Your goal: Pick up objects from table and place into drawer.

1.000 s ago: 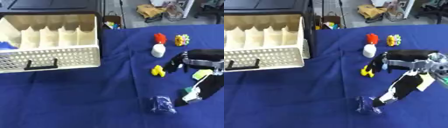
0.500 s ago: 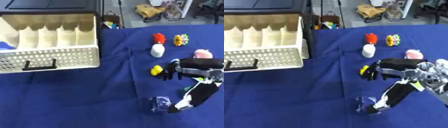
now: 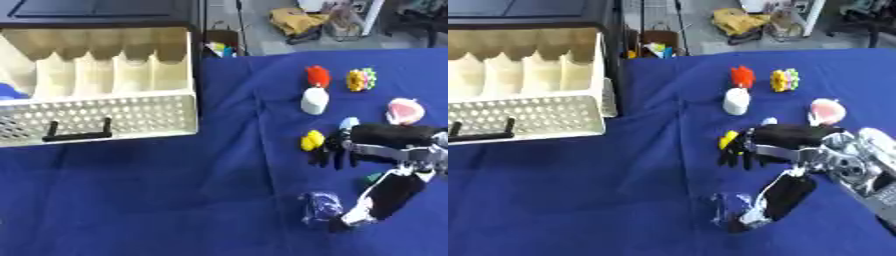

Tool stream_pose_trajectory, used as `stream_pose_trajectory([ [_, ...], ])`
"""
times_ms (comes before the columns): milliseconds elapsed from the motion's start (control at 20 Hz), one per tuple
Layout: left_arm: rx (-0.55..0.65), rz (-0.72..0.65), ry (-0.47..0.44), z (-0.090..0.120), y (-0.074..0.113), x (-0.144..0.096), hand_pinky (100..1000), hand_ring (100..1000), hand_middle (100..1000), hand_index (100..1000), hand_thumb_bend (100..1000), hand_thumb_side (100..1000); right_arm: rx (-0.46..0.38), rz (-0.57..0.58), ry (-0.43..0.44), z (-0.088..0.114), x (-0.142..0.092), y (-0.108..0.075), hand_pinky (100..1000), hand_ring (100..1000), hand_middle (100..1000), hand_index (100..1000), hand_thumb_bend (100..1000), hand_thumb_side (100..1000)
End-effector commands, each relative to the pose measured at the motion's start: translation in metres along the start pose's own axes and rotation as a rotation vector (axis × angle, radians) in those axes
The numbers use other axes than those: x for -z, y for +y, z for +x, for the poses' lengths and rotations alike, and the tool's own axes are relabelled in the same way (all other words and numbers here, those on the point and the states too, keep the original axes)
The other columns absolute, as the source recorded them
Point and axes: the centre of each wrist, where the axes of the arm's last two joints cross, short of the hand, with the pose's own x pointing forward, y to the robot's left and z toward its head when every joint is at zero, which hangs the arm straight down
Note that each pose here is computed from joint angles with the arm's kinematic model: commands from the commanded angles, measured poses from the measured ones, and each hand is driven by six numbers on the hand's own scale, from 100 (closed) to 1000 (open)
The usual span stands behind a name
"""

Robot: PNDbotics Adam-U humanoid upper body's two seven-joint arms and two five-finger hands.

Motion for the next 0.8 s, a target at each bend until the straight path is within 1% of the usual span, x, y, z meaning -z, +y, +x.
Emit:
stream_pose_trajectory([
  [50,-0.008,-0.01,-0.018,0.003,-0.003,0.005,411,526,514,750,338,969,-0.029,-0.025,0.029,0.0,-0.002,-0.002,585,654,674,825,740,474],
  [100,-0.008,-0.01,-0.018,0.003,-0.003,0.005,411,527,513,750,338,969,-0.031,-0.024,0.033,-0.001,-0.001,-0.001,584,655,663,818,736,470],
  [250,-0.009,-0.01,-0.018,0.003,-0.003,0.005,409,527,511,750,338,968,-0.046,-0.03,0.048,-0.004,0.002,0.002,578,655,610,793,683,452],
  [350,-0.009,-0.011,-0.018,0.003,-0.004,0.004,408,527,510,749,338,968,-0.057,-0.038,0.063,-0.007,0.004,0.004,576,657,593,788,672,446],
  [550,-0.009,-0.011,-0.017,0.003,-0.005,0.004,405,526,509,749,337,967,-0.075,-0.041,0.086,-0.013,0.009,0.009,573,660,594,780,646,427],
  [800,-0.009,-0.011,-0.019,0.003,-0.005,0.004,405,526,507,749,337,966,-0.08,-0.021,0.098,-0.019,0.014,0.016,571,660,593,777,660,398],
])
